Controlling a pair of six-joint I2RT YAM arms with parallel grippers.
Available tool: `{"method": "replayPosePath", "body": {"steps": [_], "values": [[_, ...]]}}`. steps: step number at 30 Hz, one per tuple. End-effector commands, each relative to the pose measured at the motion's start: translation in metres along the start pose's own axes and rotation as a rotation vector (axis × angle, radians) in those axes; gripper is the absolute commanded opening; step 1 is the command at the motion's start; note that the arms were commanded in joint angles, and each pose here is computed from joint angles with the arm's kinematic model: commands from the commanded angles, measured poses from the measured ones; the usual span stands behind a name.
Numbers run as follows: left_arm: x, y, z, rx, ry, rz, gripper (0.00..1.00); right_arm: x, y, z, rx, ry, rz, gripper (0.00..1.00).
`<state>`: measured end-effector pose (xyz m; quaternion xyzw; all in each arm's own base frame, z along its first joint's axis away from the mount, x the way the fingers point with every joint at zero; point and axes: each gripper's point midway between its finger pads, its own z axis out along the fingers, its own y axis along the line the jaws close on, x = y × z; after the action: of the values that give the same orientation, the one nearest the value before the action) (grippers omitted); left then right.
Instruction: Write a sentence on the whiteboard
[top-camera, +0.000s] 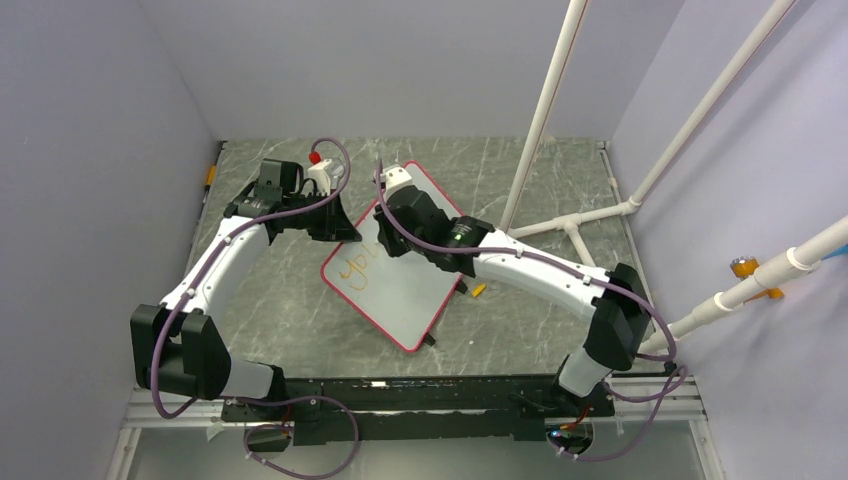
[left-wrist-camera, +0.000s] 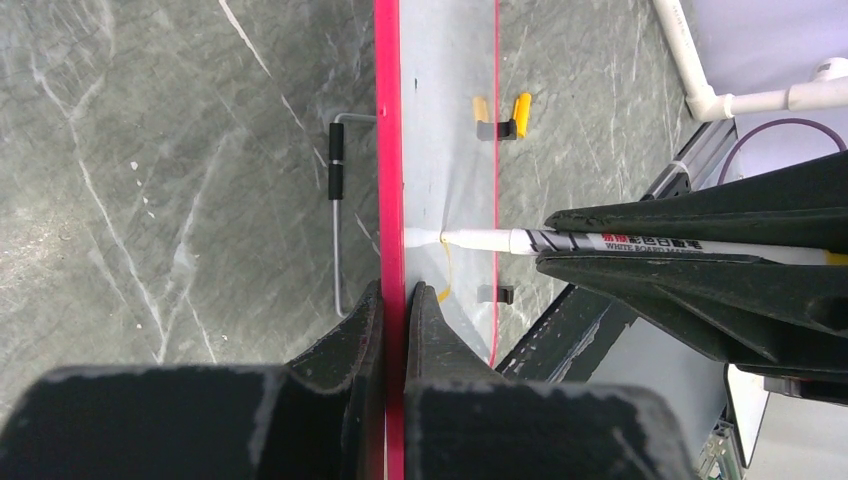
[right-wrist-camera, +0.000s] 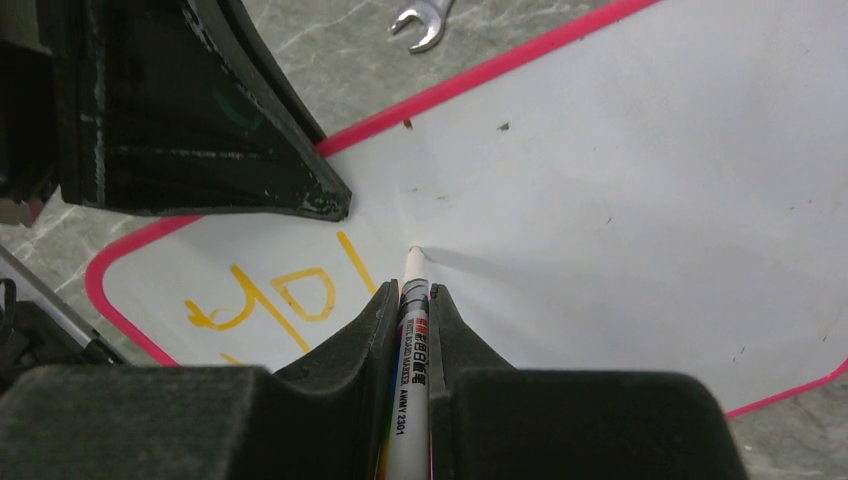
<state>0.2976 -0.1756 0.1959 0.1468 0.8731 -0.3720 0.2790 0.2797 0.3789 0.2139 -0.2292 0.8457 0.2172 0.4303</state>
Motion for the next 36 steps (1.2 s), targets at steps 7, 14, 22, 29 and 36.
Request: {"method": "replayPosePath", "body": {"steps": [7,14,22,29,36], "values": [[-0.016,-0.006,-0.007,-0.016,-0.065,0.135,0.0,-0.031,0.007,0.009,-0.001,-0.053,-0.007,0.0],[-0.016,-0.005,-0.007,-0.018,-0.064,0.134,0.0,-0.031,0.01,0.009,-0.017,-0.056,0.001,0.0],[-0.017,-0.005,-0.008,-0.022,-0.068,0.137,0.0,-0.011,0.007,0.008,-0.027,-0.024,0.025,0.0],[-0.017,-0.005,-0.008,-0.024,-0.068,0.138,0.0,0.004,0.002,0.005,-0.021,-0.003,0.036,0.0],[-0.017,-0.005,-0.008,-0.023,-0.07,0.139,0.0,0.017,-0.003,0.002,-0.013,0.016,0.047,0.0]]}}
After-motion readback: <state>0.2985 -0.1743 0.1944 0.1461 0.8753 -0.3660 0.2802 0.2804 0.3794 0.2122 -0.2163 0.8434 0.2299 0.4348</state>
